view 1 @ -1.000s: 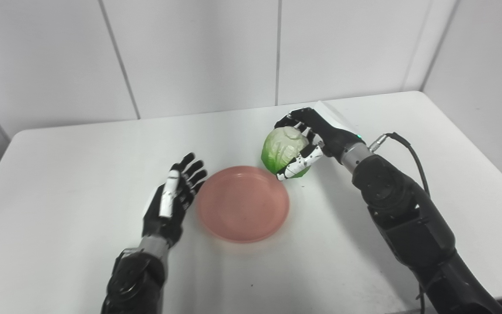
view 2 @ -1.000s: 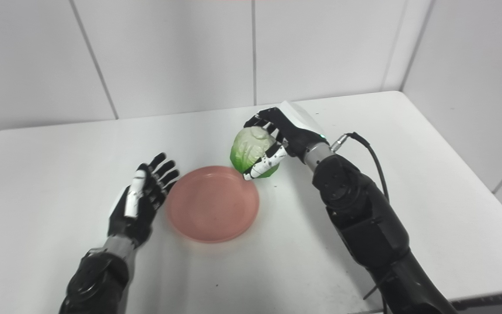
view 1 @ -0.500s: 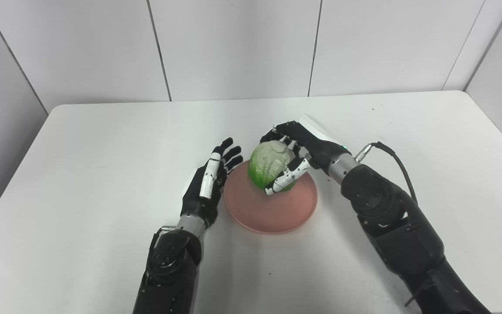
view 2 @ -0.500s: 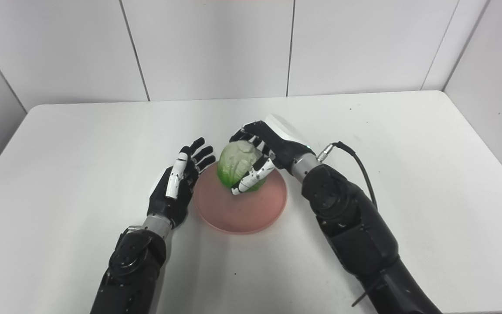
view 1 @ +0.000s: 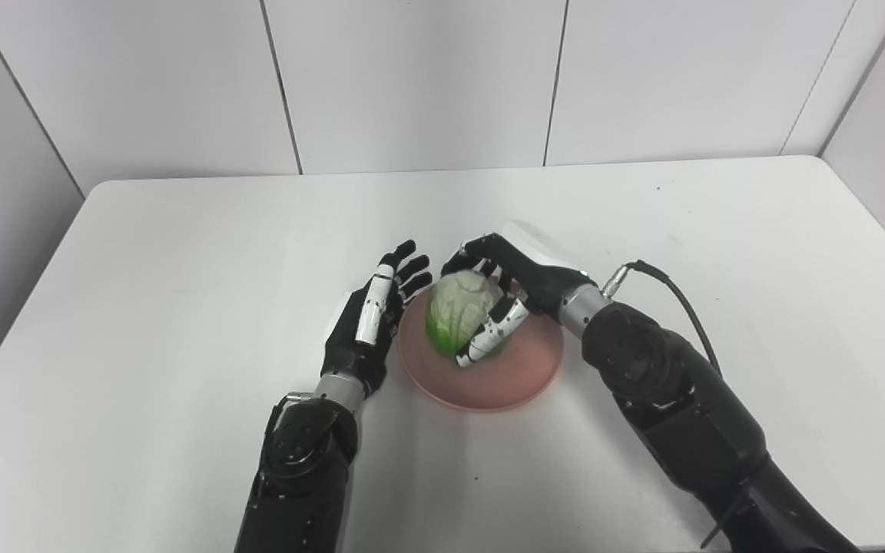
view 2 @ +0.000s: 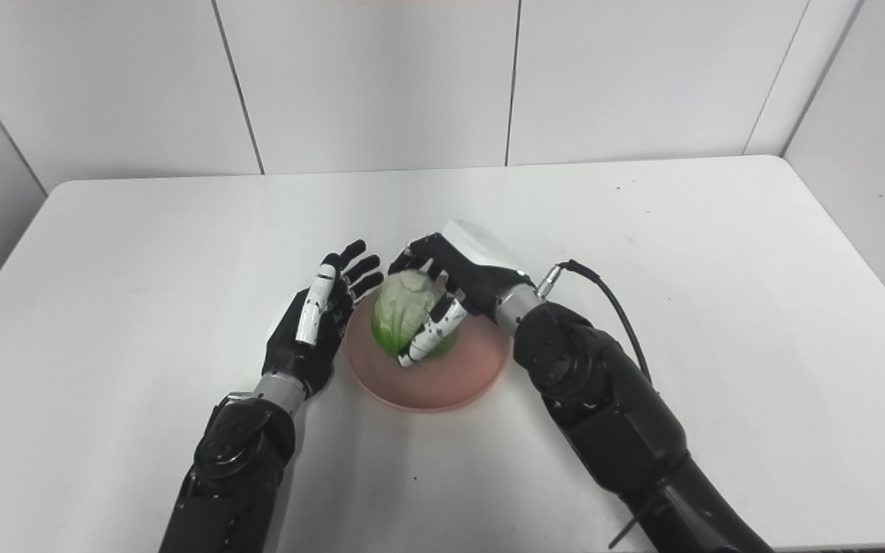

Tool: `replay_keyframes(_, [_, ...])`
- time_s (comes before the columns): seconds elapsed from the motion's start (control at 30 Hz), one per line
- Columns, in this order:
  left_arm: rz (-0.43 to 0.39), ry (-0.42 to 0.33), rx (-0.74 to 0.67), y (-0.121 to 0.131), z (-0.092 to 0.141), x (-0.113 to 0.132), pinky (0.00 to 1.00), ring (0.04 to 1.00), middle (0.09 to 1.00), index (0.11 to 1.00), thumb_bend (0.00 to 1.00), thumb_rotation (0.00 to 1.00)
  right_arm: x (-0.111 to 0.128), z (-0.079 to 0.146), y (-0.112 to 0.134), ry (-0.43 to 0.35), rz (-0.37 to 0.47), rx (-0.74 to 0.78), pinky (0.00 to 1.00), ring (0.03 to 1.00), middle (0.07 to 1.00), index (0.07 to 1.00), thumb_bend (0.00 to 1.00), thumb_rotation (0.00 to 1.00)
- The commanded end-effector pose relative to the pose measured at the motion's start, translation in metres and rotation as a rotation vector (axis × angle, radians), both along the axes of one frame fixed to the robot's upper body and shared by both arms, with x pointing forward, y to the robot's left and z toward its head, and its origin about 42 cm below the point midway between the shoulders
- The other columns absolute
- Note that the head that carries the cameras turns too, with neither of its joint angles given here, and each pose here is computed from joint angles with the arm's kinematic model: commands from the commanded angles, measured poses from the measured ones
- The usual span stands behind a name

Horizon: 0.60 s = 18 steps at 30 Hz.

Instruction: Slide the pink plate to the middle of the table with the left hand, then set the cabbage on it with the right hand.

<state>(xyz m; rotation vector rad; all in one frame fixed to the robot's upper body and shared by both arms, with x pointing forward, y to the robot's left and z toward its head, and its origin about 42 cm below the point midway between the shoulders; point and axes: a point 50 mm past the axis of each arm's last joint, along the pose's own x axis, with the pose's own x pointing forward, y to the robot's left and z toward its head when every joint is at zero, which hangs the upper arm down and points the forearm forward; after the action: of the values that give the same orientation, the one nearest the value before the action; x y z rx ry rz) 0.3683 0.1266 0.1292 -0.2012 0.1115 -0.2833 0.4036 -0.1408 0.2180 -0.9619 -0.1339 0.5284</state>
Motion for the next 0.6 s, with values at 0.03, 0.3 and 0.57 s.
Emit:
replay_keyframes(0.03, [-0.013, 0.088, 0.011, -0.002, -0.013, -0.005, 0.86, 0.883, 0.892, 0.893, 0.46, 1.0, 0.002, 0.008, -0.004, -0.085, 0.031, -0.021, 0.41, 0.397, 0.499, 0.511, 0.52, 0.0])
replay_keyframes(0.3, [-0.013, 0.086, 0.014, -0.002, -0.013, -0.005, 0.86, 0.884, 0.893, 0.889, 0.45, 1.0, -0.001, -0.003, -0.007, -0.096, 0.041, -0.047, 0.42, 0.403, 0.499, 0.512, 0.52, 0.0])
replay_keyframes(0.57, [-0.018, 0.083, 0.012, -0.001, -0.013, -0.005, 0.86, 0.883, 0.894, 0.894, 0.45, 1.0, -0.006, -0.01, -0.008, -0.088, 0.016, -0.029, 0.45, 0.41, 0.494, 0.536, 0.51, 0.0])
